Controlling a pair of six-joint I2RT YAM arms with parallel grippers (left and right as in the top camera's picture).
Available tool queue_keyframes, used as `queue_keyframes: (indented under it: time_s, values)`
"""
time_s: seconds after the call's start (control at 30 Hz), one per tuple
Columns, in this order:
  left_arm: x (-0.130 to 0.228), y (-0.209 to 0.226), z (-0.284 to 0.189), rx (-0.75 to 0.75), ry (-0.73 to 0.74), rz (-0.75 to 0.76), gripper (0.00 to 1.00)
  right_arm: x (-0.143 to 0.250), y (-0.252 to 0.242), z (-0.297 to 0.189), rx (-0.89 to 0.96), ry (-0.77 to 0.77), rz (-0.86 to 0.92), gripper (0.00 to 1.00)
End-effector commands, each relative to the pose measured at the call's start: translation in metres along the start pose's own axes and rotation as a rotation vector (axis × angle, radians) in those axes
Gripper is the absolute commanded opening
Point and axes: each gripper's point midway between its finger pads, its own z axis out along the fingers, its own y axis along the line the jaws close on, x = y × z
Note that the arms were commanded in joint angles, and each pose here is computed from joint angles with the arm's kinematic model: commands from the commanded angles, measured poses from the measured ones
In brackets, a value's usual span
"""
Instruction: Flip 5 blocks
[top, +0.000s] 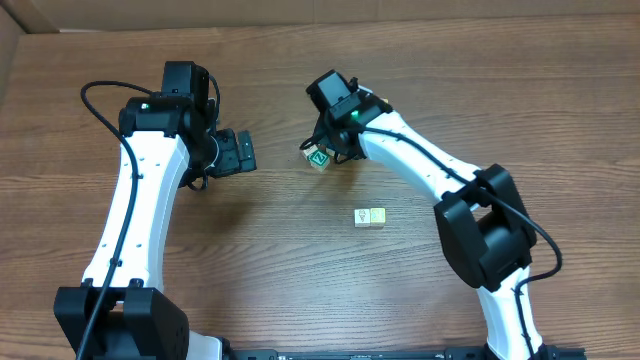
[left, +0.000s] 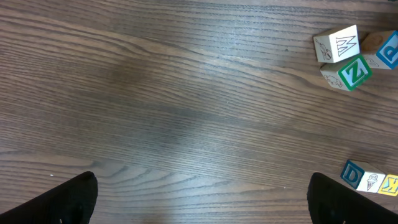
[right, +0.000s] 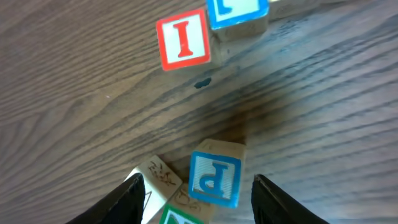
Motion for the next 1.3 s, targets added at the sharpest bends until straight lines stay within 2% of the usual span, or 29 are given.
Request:
queue_keyframes:
  time_s: [0.0,0.3,0.67,0.73,0.9,1.27]
  values:
    - [-0.007,0.001,-0.003,-0.003,-0.016,-0.018,1.0,0.002,-0.002,0.01,0.037,-0.03,-0.001,0.53]
    - [-0.007,0.001,-0.003,-0.003,-0.016,-0.018,1.0,-0.002,-0.015,0.013,0.104,-0.064,-0.012,0.44]
    - [-0.007,0.001,-0.003,-0.003,-0.016,-0.018,1.0,0.005,-0.008,0.026,0.081,-0.06,-0.02,0.45]
    - [-0.007,0.001,-0.003,-0.003,-0.016,-0.018,1.0,0.005,-0.008,0.026,0.082,-0.06,-0.02,0.44]
    - [-0.007,0.001,-0.003,-0.003,-0.016,-0.018,1.0,0.005,-0.009,0.026,0.085,-0.058,-0.021,0.33]
    - [-0.007,0.001,-0.003,-0.003,-0.016,-0.017,1.0,0.002,-0.022,0.015,0.135,-0.04,-0.127,0.33]
